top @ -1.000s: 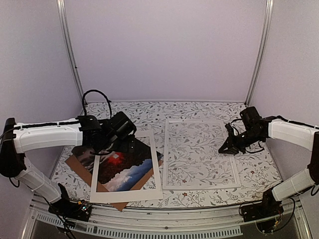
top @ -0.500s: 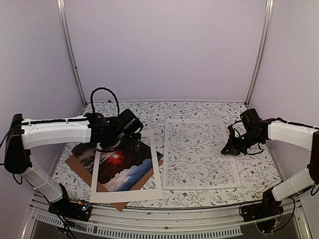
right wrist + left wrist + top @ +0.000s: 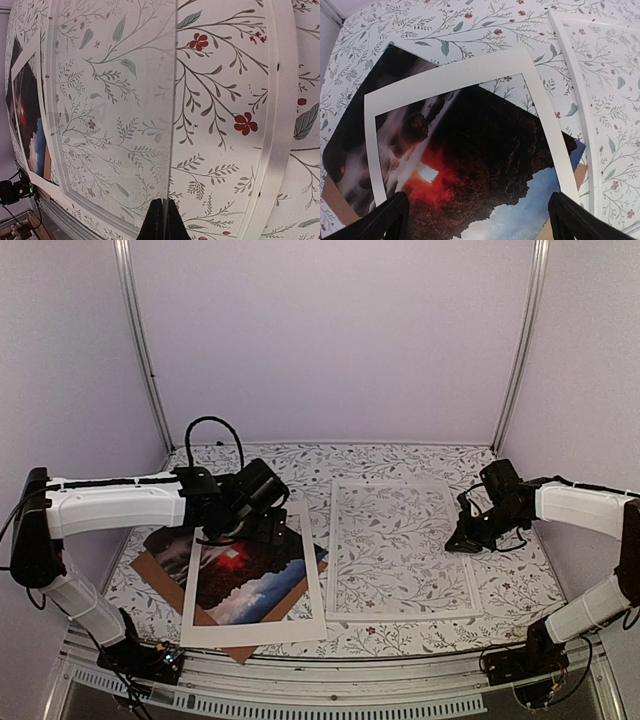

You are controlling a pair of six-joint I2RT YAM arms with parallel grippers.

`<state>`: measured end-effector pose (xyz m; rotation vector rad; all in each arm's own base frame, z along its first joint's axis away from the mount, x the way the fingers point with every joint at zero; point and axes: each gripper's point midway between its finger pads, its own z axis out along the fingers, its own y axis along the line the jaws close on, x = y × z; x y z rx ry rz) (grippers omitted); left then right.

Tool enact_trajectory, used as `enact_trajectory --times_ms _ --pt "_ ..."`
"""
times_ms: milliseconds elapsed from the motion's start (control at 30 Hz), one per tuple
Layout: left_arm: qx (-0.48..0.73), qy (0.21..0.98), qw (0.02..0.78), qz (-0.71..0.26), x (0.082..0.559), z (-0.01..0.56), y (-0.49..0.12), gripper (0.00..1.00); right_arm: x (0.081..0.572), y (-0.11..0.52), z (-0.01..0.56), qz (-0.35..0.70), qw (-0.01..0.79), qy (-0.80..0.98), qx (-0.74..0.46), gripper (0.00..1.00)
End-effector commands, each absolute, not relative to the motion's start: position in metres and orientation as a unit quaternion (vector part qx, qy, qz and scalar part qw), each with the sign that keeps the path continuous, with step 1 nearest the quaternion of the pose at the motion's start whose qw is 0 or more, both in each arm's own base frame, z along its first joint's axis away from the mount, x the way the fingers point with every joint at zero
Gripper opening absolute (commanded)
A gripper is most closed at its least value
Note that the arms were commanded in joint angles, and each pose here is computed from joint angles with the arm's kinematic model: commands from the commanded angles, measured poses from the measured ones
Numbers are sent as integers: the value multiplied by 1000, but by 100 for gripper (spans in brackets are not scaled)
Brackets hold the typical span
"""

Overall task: Put the photo into the frame
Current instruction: Place the glass panel at the frame body.

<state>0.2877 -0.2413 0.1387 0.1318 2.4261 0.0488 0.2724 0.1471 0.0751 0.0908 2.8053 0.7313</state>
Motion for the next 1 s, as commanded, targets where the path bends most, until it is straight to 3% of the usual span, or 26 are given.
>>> enact_trajectory --times_ms 0,967 --pt "55 933 356 7 292 144 -252 100 285 143 82 238 141 961 24 0" --pt "60 936 346 13 286 132 -254 100 293 140 81 217 145 965 2 0"
